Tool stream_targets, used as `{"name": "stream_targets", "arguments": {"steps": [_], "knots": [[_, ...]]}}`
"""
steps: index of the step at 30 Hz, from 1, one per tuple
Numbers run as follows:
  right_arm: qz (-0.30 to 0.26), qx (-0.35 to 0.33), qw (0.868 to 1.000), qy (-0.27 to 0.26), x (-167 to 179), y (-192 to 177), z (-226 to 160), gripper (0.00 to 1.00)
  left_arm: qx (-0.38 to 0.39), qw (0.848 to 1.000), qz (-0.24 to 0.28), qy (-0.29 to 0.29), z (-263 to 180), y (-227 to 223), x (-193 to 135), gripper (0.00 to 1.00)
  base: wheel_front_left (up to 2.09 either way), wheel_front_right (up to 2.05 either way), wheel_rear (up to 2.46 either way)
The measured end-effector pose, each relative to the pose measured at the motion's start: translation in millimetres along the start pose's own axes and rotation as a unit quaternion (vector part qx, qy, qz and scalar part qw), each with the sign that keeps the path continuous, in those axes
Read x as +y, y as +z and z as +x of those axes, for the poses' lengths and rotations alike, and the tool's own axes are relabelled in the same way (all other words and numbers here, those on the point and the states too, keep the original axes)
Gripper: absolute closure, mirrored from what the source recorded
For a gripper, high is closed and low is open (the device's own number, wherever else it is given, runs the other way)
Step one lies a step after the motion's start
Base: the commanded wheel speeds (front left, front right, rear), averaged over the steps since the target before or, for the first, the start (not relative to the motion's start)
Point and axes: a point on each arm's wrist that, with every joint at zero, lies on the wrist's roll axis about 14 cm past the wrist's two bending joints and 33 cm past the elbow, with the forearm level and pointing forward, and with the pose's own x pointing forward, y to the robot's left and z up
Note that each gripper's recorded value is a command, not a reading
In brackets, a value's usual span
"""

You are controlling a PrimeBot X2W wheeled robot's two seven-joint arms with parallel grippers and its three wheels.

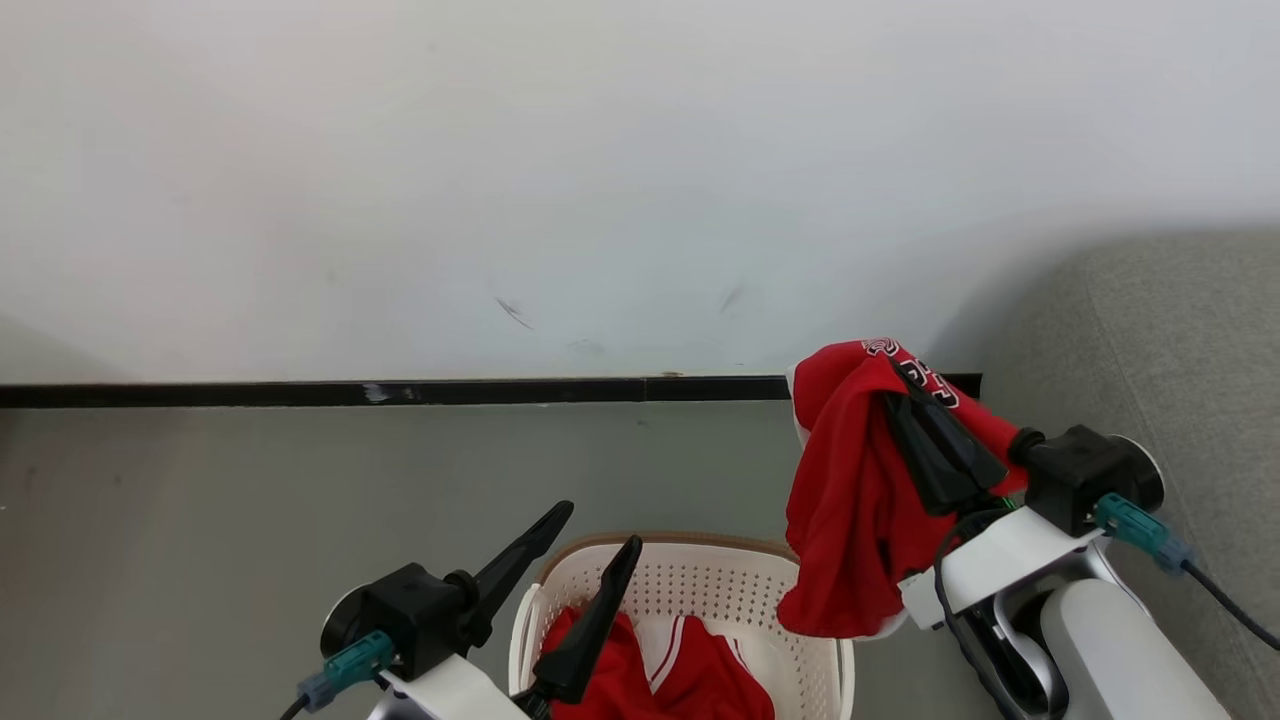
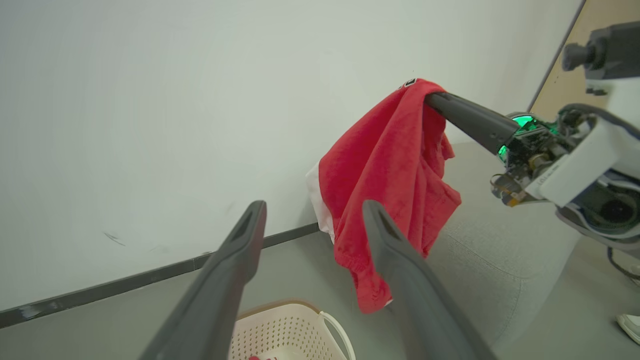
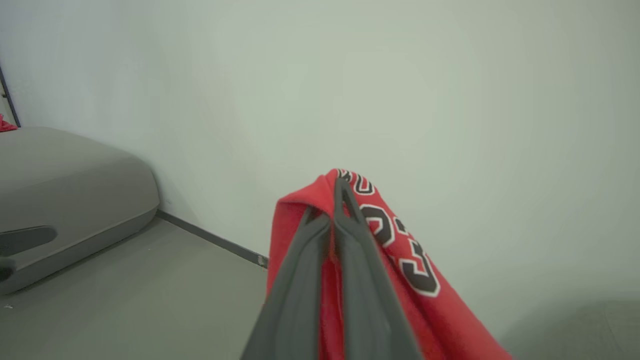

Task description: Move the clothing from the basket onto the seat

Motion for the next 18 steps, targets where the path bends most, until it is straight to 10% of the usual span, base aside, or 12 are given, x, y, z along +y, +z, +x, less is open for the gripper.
{"name": "stream_targets", "arguments": {"steps": [18], "knots": [[-0.032,0.012,0.996,-0.086,-50,4,-43,1.00,-0.005,0.998,-0.025,-0.060,14,-6,-30,0.00,0.00,0.00,0.00]]}}
